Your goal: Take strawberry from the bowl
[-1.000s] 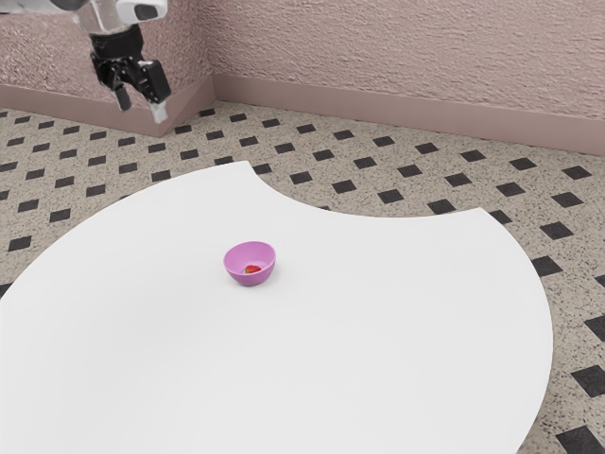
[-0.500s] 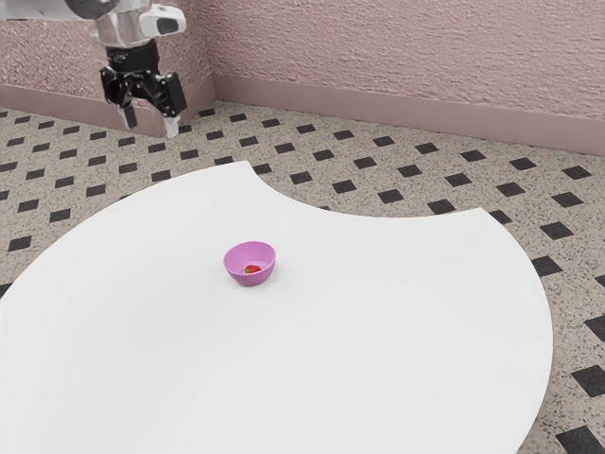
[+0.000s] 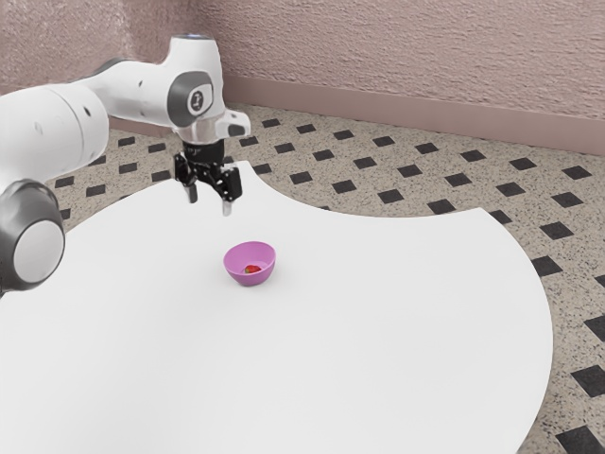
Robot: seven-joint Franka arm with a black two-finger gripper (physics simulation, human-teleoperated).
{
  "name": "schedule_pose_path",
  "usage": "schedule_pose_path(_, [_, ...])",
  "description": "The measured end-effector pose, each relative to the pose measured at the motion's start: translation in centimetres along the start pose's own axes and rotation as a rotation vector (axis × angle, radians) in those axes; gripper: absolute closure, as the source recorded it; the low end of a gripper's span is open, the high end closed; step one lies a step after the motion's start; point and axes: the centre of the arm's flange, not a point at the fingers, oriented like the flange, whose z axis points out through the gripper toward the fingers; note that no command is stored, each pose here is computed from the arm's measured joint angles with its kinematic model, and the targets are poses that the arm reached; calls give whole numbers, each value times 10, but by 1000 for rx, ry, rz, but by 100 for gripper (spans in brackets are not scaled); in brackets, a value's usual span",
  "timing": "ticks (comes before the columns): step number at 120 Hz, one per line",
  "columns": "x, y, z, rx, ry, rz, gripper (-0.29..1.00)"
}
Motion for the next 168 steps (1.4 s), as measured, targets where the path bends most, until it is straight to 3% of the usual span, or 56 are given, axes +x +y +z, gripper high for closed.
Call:
schedule_pose_path(36, [16, 3, 31, 9, 7, 78, 0])
schedule_pose_path(56, [23, 40, 41, -19, 2, 208, 0])
schedule_pose_path(103, [36, 50, 85, -53, -101, 450, 29])
schedule_pose_path(142, [59, 27, 115, 5, -187, 561, 34])
schedule_pose_path(168, [70, 36, 120, 3, -138, 623, 35])
